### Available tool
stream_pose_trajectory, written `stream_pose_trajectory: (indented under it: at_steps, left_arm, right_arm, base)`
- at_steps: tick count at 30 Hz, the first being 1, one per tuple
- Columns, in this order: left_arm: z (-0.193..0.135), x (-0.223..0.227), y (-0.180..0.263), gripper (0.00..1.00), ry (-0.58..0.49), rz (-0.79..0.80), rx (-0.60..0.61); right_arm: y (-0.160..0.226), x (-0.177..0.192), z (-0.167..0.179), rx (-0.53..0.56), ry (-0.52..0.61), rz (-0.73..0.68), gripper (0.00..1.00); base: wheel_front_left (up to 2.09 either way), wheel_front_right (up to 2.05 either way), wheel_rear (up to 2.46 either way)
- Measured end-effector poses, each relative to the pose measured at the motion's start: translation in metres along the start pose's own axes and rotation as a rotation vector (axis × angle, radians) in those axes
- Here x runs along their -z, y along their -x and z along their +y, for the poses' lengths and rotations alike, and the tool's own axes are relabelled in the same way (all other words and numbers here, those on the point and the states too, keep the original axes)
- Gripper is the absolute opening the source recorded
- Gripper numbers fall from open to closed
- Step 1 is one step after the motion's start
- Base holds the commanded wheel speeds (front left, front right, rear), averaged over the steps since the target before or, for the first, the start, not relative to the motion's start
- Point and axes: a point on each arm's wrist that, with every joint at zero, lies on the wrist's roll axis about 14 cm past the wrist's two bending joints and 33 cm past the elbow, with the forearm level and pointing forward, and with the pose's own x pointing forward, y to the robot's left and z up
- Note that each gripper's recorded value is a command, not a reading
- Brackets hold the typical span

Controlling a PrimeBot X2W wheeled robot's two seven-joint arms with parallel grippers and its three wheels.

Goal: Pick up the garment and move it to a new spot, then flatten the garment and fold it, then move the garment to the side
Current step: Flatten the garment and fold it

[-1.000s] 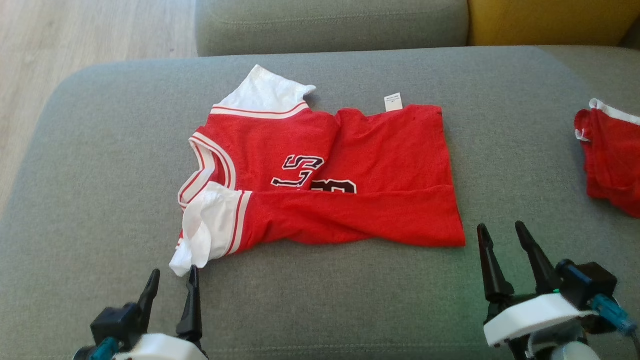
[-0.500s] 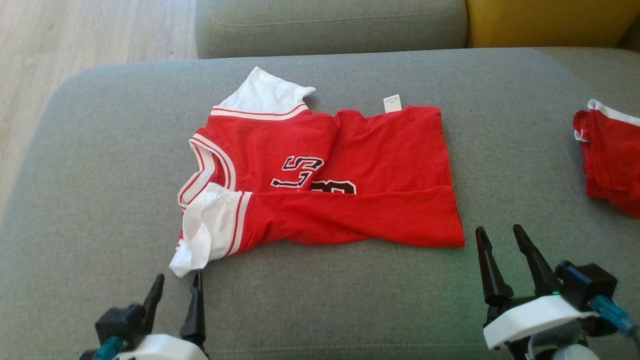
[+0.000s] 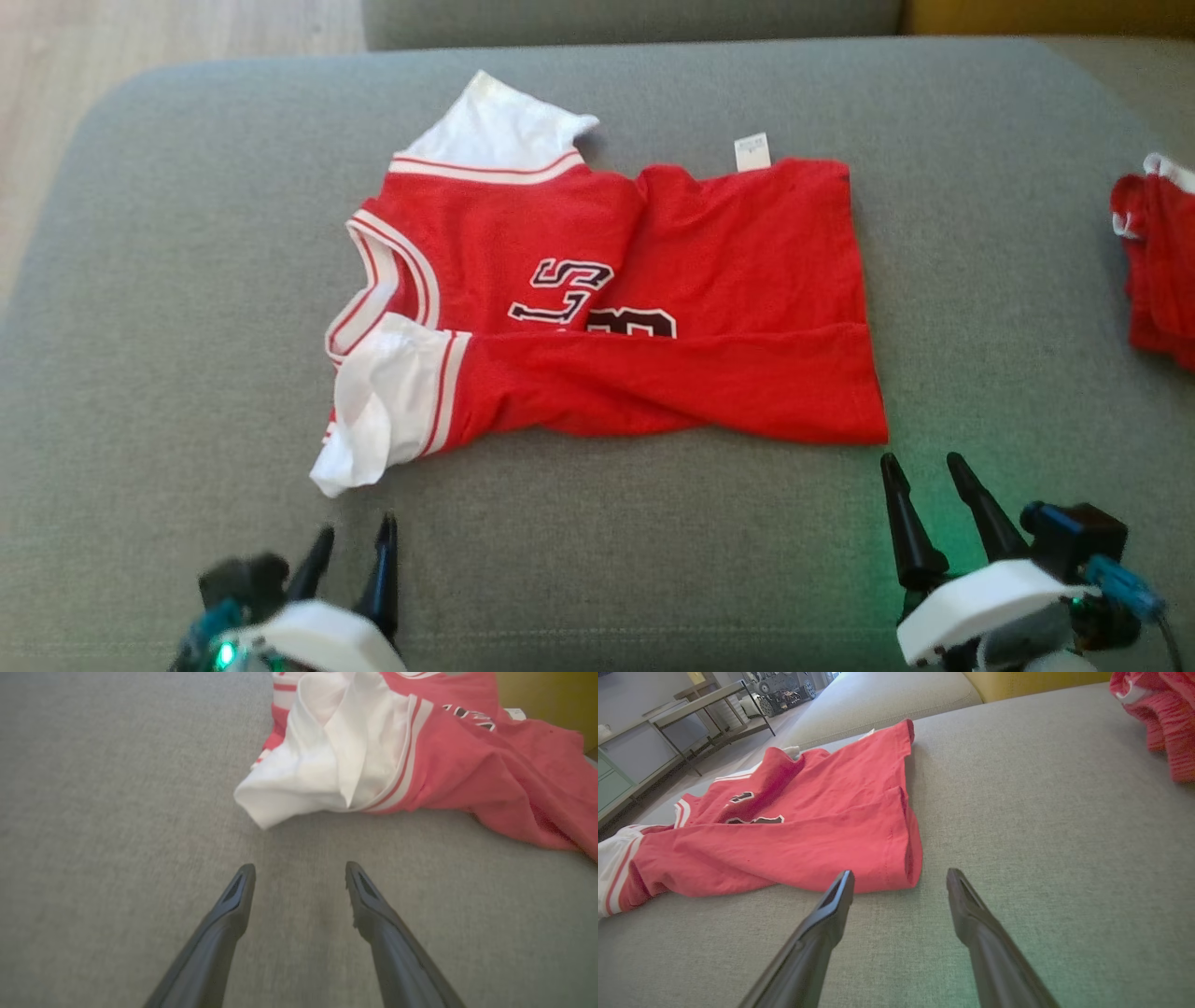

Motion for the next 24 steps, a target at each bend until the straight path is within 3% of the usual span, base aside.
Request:
stream_pose_trajectory:
  at_steps: [15, 16, 17, 18, 19, 20, 21, 24]
  left_arm:
    - [0.006, -0.015, -0.058, 1.00, -0.023, 0.000, 0.069]
    - [0.006, -0.015, -0.060, 0.82, -0.018, 0.001, 0.073]
    - [0.007, -0.015, -0.062, 0.30, -0.016, 0.005, 0.075]
    - [0.007, -0.015, -0.063, 0.00, -0.018, 0.009, 0.079]
    - [0.009, -0.015, -0.064, 0.00, -0.022, 0.011, 0.078]
    - [0.010, -0.014, -0.065, 0.00, -0.026, 0.015, 0.083]
    - [0.010, -0.014, -0.065, 0.00, -0.026, 0.015, 0.083]
    - [0.010, -0.014, -0.067, 0.00, -0.028, 0.011, 0.089]
  right_arm:
    - [-0.052, 0.034, -0.004, -0.005, -0.046, 0.135, 1.00]
    - [-0.054, 0.036, -0.004, -0.005, -0.050, 0.141, 1.00]
    - [-0.057, 0.036, -0.004, -0.006, -0.058, 0.143, 1.00]
    - [-0.059, 0.035, -0.004, -0.005, -0.064, 0.145, 1.00]
    - [-0.062, 0.035, -0.004, -0.007, -0.067, 0.145, 1.00]
    - [-0.065, 0.034, -0.003, -0.010, -0.068, 0.144, 0.38]
    - [-0.065, 0.034, -0.003, -0.010, -0.068, 0.144, 0.00]
    - [-0.071, 0.033, -0.003, -0.013, -0.064, 0.146, 0.00]
  base:
    - [0.00, 0.00, 0.00]
    - [0.00, 0.00, 0.00]
    - [0.00, 0.00, 0.00]
    - [0.00, 0.00, 0.00]
    - [0.00, 0.00, 0.00]
    - [0.00, 0.00, 0.00]
    - [0.00, 0.00, 0.00]
    - [0.00, 0.00, 0.00]
